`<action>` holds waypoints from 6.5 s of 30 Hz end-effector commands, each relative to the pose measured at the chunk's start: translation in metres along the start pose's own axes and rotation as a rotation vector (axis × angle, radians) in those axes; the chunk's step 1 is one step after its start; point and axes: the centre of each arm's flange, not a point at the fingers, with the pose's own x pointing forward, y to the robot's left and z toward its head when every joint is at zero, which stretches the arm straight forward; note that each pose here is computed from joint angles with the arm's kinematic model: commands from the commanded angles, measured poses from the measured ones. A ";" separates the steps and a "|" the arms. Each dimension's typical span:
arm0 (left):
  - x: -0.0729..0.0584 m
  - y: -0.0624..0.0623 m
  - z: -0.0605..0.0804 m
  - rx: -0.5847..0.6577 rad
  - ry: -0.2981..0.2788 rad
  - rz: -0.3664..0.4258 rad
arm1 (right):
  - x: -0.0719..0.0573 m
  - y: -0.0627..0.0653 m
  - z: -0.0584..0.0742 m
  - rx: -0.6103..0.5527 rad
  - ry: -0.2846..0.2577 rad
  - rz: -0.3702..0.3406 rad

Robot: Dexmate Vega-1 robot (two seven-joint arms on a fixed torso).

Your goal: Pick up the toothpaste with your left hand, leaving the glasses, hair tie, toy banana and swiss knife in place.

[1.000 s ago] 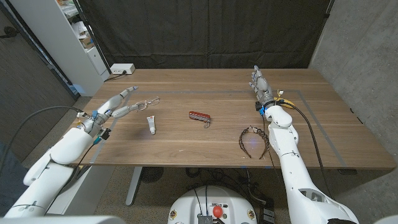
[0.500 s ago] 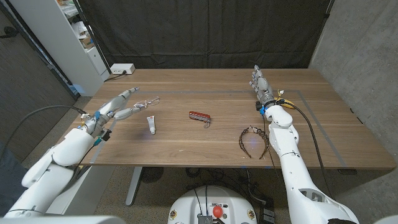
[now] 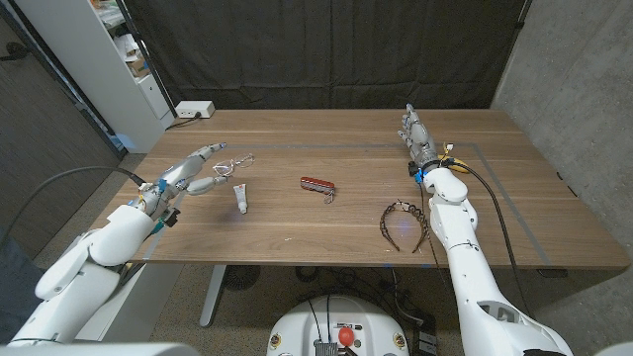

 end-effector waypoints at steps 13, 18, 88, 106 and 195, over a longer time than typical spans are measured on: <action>-0.004 0.001 0.010 0.166 -0.011 -0.010 | -0.007 0.003 0.000 -0.002 0.004 -0.014; -0.008 0.001 0.012 0.219 -0.004 0.001 | -0.008 0.004 0.001 -0.006 0.007 -0.015; -0.001 -0.007 0.024 0.607 -0.035 -0.068 | -0.010 0.001 0.007 0.009 0.002 -0.054; 0.003 -0.002 0.031 0.702 -0.032 -0.121 | -0.009 0.000 0.003 0.036 -0.005 -0.075; 0.032 -0.058 0.031 0.846 -0.090 -0.297 | -0.017 -0.020 -0.011 0.066 0.015 -0.111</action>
